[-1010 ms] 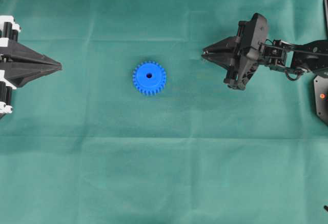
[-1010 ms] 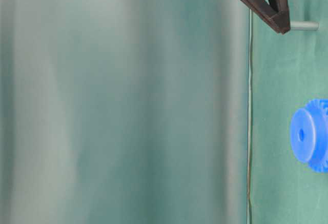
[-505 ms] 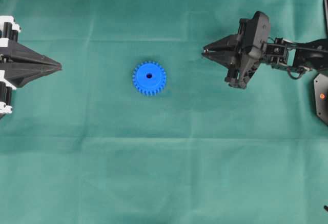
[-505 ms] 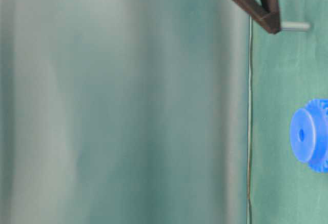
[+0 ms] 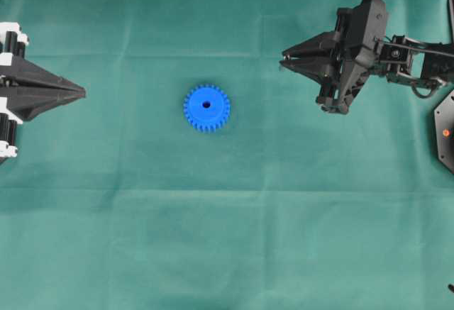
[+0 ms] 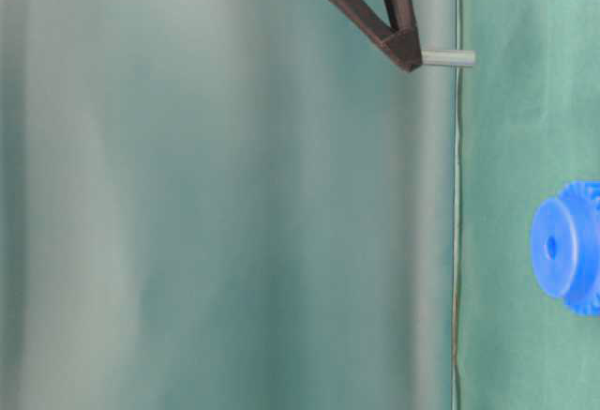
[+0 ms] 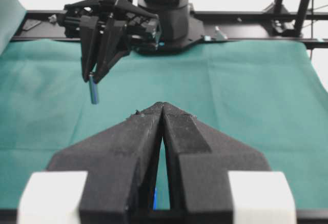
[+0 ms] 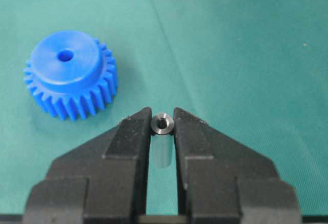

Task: Insert the shaft placed at a random location into the center hole of the medium gear at another random location.
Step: 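Lift the silver shaft upward with the right gripper, then carry the shaft left over the blue gear's center hole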

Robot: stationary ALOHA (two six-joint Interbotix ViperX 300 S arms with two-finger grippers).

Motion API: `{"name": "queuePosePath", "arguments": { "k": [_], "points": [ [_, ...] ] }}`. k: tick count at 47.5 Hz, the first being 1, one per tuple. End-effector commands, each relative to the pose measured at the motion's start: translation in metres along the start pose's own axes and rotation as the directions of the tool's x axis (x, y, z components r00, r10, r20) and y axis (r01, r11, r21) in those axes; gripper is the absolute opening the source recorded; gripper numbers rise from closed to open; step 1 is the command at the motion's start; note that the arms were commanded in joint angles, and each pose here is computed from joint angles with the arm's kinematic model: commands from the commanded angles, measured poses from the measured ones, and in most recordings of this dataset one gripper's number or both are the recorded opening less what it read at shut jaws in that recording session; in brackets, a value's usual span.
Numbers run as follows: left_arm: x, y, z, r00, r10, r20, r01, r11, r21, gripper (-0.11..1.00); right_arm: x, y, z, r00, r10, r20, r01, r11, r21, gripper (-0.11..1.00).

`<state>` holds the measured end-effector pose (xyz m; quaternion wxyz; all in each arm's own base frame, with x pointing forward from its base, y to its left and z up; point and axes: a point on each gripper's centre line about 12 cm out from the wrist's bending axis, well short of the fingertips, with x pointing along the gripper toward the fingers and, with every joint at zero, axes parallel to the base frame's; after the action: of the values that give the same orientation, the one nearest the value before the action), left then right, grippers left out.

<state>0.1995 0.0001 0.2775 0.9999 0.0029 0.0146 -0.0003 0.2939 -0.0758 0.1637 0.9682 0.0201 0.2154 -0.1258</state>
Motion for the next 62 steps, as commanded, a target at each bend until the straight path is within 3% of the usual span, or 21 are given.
{"name": "queuePosePath", "arguments": {
  "k": [1,17,45,62],
  "points": [
    [0.003,0.001,0.009,1.000,0.003,0.021,-0.003,1.000,0.000,0.00,-0.001,0.000,0.012,1.000,0.000,0.029,0.000,1.000,-0.012,0.13],
    [0.003,0.000,0.009,1.000,0.001,0.023,-0.001,1.000,0.000,0.00,0.004,0.003,0.016,0.999,0.010,0.038,-0.009,1.000,-0.013,0.13],
    [0.003,0.001,0.009,1.000,0.003,0.021,-0.003,1.000,0.001,0.00,0.063,0.056,0.056,0.989,0.132,0.073,-0.127,0.990,-0.062,0.13],
    [0.003,0.001,0.008,1.000,0.003,0.018,-0.003,1.000,0.001,0.00,0.086,0.073,0.069,0.984,0.161,0.073,-0.156,0.985,-0.075,0.13]
  ]
}}
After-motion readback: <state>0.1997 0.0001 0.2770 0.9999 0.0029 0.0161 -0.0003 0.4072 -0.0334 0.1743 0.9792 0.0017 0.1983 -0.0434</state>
